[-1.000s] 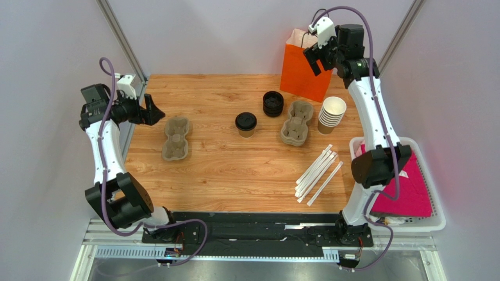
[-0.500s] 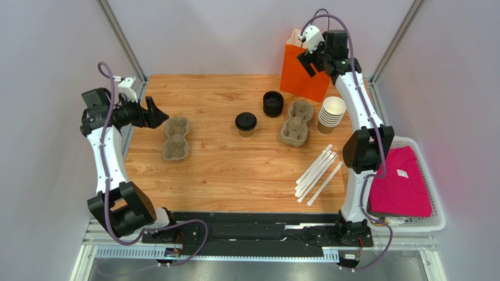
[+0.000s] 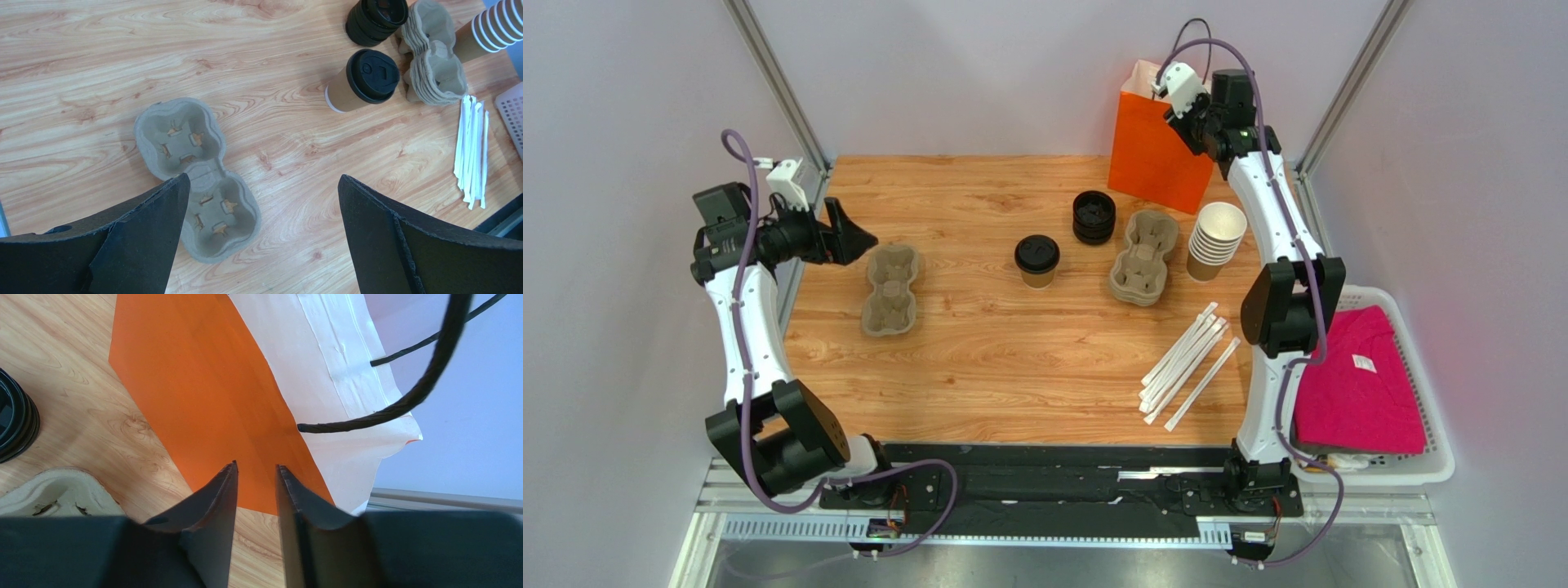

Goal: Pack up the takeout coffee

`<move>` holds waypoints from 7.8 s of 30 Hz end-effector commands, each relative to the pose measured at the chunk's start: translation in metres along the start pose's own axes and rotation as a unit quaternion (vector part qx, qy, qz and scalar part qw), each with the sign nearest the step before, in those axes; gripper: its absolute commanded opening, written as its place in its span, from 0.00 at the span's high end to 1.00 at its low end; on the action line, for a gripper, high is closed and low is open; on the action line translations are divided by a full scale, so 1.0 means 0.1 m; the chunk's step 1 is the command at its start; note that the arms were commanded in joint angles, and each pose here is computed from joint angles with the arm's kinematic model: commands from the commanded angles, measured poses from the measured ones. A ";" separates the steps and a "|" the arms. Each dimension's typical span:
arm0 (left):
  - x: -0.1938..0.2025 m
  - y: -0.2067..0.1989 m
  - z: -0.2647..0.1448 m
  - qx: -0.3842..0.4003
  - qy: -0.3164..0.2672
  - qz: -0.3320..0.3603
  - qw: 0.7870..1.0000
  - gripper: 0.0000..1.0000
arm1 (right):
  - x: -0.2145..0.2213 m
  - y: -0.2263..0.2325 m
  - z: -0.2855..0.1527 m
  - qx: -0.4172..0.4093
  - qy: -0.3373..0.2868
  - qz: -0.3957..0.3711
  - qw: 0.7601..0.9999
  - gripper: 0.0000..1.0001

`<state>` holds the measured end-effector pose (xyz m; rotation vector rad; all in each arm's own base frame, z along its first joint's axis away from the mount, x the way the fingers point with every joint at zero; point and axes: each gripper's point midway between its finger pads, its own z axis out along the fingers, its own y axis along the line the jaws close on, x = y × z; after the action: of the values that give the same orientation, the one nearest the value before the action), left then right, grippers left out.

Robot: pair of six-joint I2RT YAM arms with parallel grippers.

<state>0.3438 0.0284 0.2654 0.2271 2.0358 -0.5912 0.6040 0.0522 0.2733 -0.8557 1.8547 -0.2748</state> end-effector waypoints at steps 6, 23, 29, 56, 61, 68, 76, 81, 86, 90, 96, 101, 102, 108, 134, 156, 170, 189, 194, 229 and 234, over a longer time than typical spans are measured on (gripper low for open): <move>-0.27 -0.06 -0.02 0.016 -0.033 0.007 0.999 0.01 | -0.20 -0.18 -0.13 0.017 -0.039 -0.036 0.998 1.00; -0.21 -0.04 0.04 0.027 -0.028 -0.003 0.999 0.01 | -0.73 -0.51 -0.85 0.002 -0.152 0.063 0.986 0.22; -0.21 -0.03 0.06 0.031 -0.029 -0.007 0.999 0.01 | -0.65 -0.68 -0.77 0.011 -0.152 0.070 0.986 0.06; -0.14 0.04 0.12 0.035 -0.017 -0.032 0.999 0.01 | -0.06 -0.32 0.14 -0.042 -0.084 0.014 0.995 0.41; -0.17 0.02 0.13 0.042 -0.019 -0.041 0.998 0.01 | -0.16 -0.39 0.02 -0.031 -0.095 0.000 0.995 0.85; -0.14 -0.05 0.10 0.048 -0.018 -0.048 0.998 0.01 | -0.42 -0.69 -0.19 0.031 -0.127 -0.012 0.991 1.00; -0.15 -0.15 0.03 0.047 -0.024 -0.042 0.998 0.01 | -0.88 -1.11 -0.68 0.112 -0.185 -0.013 0.976 1.00; -0.24 -0.18 -0.03 0.031 -0.032 -0.052 0.998 0.01 | -1.47 -0.86 -1.35 0.067 -0.252 -0.010 0.965 1.00; -0.45 -0.24 -0.13 0.022 -0.048 -0.048 0.997 0.01 | -1.87 -0.47 -2.02 0.022 -0.308 -0.036 0.951 1.00; -0.59 -0.37 -0.28 0.015 -0.054 -0.041 0.998 0.01 | -2.06 -0.02 -2.80 -0.032 -0.345 -0.082 0.935 1.00; -0.81 -0.68 -0.60 0.003 -0.078 -0.036 0.996 0.01 | -1.87 1.03 -3.61 -0.128 -0.374 -0.182 0.901 1.00; -0.76 -0.98 -0.78 0.017 -0.083 -0.019 0.996 0.01 | -1.45 1.87 -3.87 -0.219 -0.357 -0.229 0.879 1.00; -0.75 -1.03 -0.81 0.019 -0.082 -0.016 0.996 0.01 | -1.40 1.93 -3.96 -0.224 -0.360 -0.228 0.876 1.00; -0.51 -1.24 -0.90 0.034 -0.067 0.012 0.997 0.01 | -0.89 2.67 -3.97 -0.340 -0.321 -0.240 0.851 1.00; 0.16 -1.33 -0.80 0.068 0.017 0.020 0.997 0.01 | -0.66 3.61 -3.78 -0.408 -0.341 -0.350 0.771 0.48; -0.17 -1.09 -0.67 -0.004 -0.076 -0.038 0.996 0.01 | -0.65 2.12 -3.84 -0.176 -0.166 0.248 0.938 0.22; 0.11 -0.80 -0.62 -0.080 -0.057 -0.086 0.991 0.01 | -0.59 2.84 -3.52 -0.323 -0.030 0.382 0.865 0.31; 0.18 -0.59 -0.56 -0.086 -0.013 -0.050 0.995 0.01 | -0.37 2.89 -3.18 -0.288 0.020 0.318 0.903 0.91; 0.39 -0.24 -0.45 -0.078 0.100 -0.002 0.992 0.01 | -0.52 2.87 -3.33 -0.331 -0.021 0.255 0.908 1.00; 0.91 1.41 1.77 0.051 0.376 0.352 0.856 0.18 | -0.74 3.14 -3.29 -0.472 -0.045 0.052 0.879 1.00; 1.04 1.35 1.74 0.049 0.387 0.311 0.867 0.35 | -0.87 3.02 -3.21 -0.443 -0.053 0.056 0.893 1.00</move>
<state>0.4769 0.0502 0.0490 1.3234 2.4826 -0.1923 0.1981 0.2680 0.2924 -1.3850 1.9177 0.8007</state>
